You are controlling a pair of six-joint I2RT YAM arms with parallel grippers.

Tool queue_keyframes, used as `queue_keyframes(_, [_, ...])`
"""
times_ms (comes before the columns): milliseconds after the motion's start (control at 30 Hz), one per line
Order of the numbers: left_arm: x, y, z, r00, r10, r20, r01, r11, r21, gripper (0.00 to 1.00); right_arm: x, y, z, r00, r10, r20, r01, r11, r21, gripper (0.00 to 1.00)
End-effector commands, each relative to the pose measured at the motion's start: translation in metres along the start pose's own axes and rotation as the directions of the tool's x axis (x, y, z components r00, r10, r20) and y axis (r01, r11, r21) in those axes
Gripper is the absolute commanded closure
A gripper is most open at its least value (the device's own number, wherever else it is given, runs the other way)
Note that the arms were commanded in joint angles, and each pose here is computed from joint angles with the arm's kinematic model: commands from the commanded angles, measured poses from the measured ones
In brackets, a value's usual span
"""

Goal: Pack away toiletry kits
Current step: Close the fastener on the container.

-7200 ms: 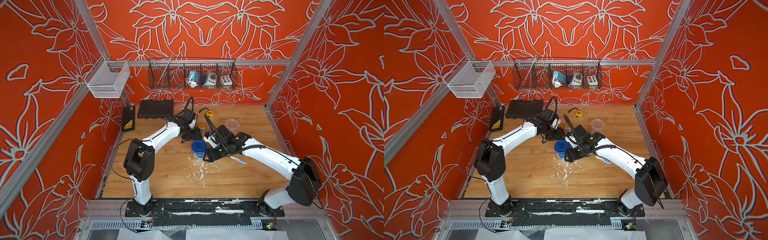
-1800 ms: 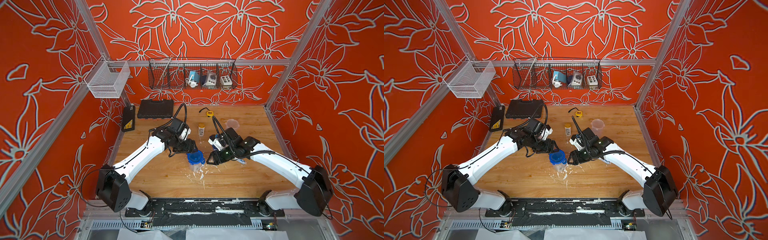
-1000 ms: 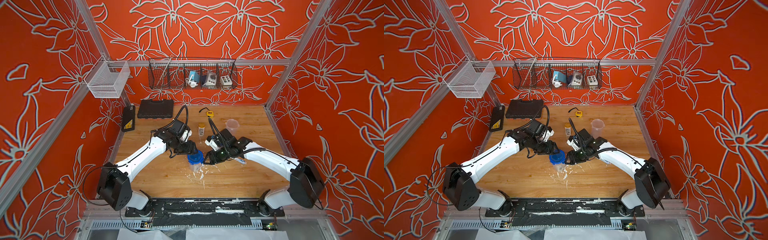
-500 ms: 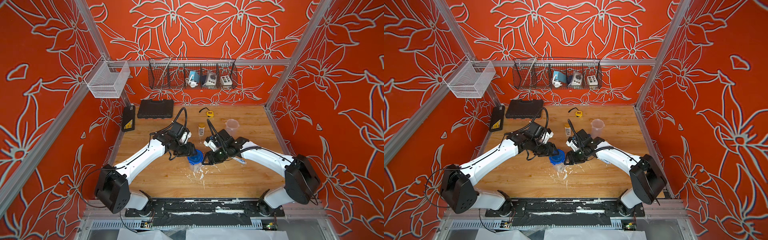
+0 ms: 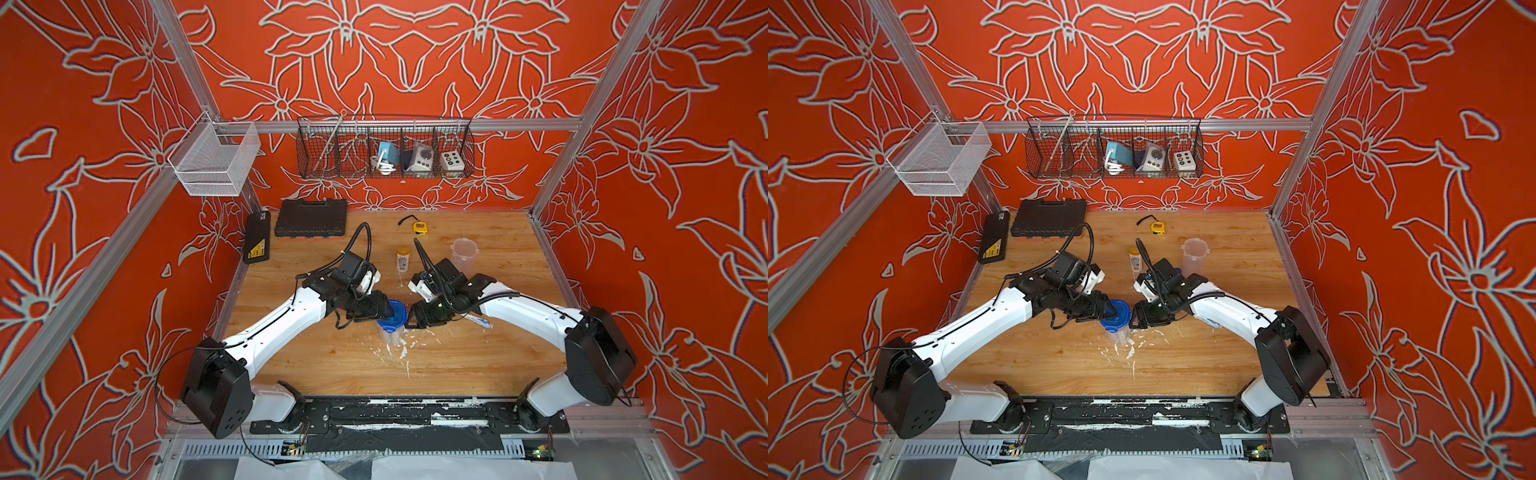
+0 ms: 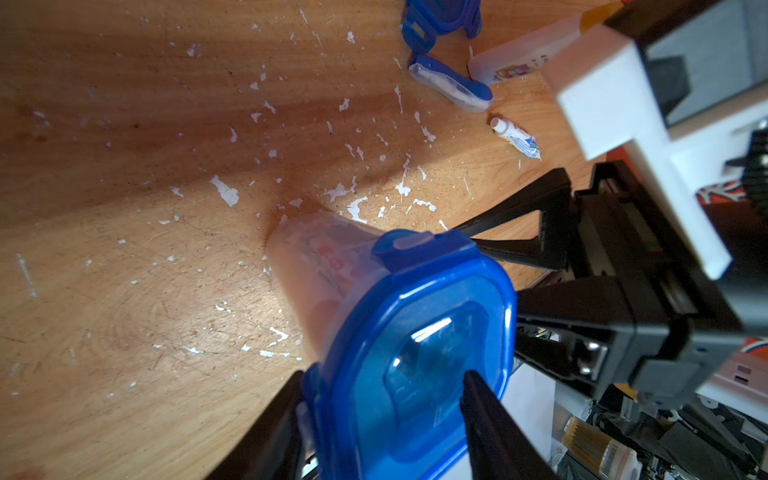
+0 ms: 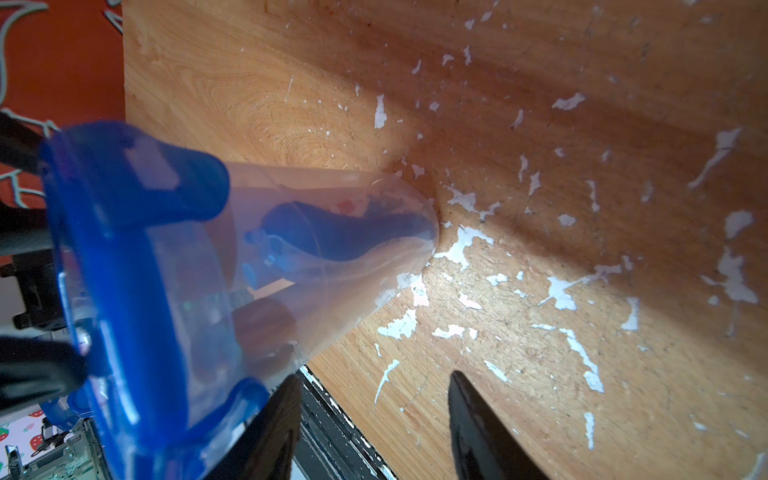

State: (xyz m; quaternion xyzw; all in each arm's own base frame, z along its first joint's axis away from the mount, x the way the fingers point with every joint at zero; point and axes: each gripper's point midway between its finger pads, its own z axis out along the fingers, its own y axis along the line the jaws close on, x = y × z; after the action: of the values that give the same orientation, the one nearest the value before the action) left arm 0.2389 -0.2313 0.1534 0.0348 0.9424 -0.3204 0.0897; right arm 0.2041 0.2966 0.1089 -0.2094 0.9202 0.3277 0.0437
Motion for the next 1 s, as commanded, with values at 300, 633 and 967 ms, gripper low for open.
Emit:
queue_keyframes(300, [0.016, -0.018, 0.003, 0.998, 0.022, -0.061, -0.017, 0.997, 0.078, 0.32, -0.015, 0.016, -0.002, 0.997, -0.043, 0.06, 0.046, 0.998, -0.047, 0.42])
queue_keyframes(633, [0.001, -0.003, -0.014, 0.997, 0.072, -0.007, -0.073, 0.994, -0.085, 0.02, -0.004, 0.011, -0.019, 0.997, -0.06, 0.051, 0.06, 0.998, 0.014, 0.41])
queue_keyframes(967, [-0.008, 0.028, -0.033, 0.995, 0.088, 0.051, -0.069, 0.954, -0.291, 0.02, 0.012, 0.0, -0.043, 0.997, -0.062, 0.045, 0.057, 0.993, 0.101, 0.31])
